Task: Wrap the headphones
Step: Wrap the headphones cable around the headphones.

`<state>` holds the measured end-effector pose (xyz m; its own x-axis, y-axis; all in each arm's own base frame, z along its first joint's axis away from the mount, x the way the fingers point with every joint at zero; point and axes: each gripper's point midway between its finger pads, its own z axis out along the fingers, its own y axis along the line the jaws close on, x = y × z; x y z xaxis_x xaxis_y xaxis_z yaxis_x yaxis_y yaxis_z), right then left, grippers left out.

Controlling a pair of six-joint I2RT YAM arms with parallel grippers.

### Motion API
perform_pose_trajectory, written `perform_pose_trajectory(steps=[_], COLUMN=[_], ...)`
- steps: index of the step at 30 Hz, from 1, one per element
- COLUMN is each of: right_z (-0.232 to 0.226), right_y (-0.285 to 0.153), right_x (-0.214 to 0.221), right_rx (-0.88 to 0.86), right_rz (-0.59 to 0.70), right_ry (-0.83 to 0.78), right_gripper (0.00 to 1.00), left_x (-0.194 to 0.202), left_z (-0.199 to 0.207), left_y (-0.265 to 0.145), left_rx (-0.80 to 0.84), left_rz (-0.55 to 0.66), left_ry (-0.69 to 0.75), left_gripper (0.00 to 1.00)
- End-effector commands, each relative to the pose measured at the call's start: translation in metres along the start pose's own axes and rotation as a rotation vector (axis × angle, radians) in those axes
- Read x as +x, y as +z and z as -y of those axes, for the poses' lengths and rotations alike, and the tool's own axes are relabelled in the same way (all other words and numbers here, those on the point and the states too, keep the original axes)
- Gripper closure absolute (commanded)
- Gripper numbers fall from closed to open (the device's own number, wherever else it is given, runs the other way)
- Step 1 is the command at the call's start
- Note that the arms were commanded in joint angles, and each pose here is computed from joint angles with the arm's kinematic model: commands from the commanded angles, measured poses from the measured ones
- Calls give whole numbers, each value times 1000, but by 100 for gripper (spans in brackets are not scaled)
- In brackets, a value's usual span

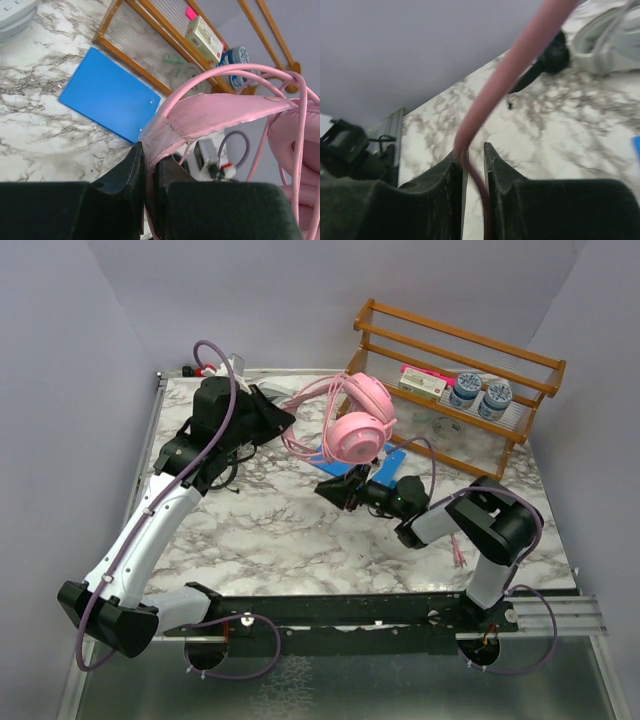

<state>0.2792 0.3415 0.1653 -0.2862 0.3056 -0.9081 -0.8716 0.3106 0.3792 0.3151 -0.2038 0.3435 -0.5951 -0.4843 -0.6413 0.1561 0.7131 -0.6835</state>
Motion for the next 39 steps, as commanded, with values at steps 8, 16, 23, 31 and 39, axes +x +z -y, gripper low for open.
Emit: perform_pose_trajectory(steps=[8,16,23,31,39], right_z=[-156,-171,-139,-92,-69], right_y=[27,39,44,43,40], right_x=[-14,-4,-16,-100,-103], right_rx=[-395,-291,-85,228,300], right_rz=[73,-157,-389,-434,-402], right_ry=[14,18,-203,-564,-515], right_gripper=[75,77,77,86,80], left_x=[-67,-103,-116,-96,-90], left_z=[-18,-71,-108,-116,-119], left_y=[6,-10,-25,-6,-13], left_rx=[-169,-457,-682,-637,-621], left_rz=[325,546,610,475,491], left_ry=[-224,-61,172,449,432], left_gripper=[100,100,100,100,100])
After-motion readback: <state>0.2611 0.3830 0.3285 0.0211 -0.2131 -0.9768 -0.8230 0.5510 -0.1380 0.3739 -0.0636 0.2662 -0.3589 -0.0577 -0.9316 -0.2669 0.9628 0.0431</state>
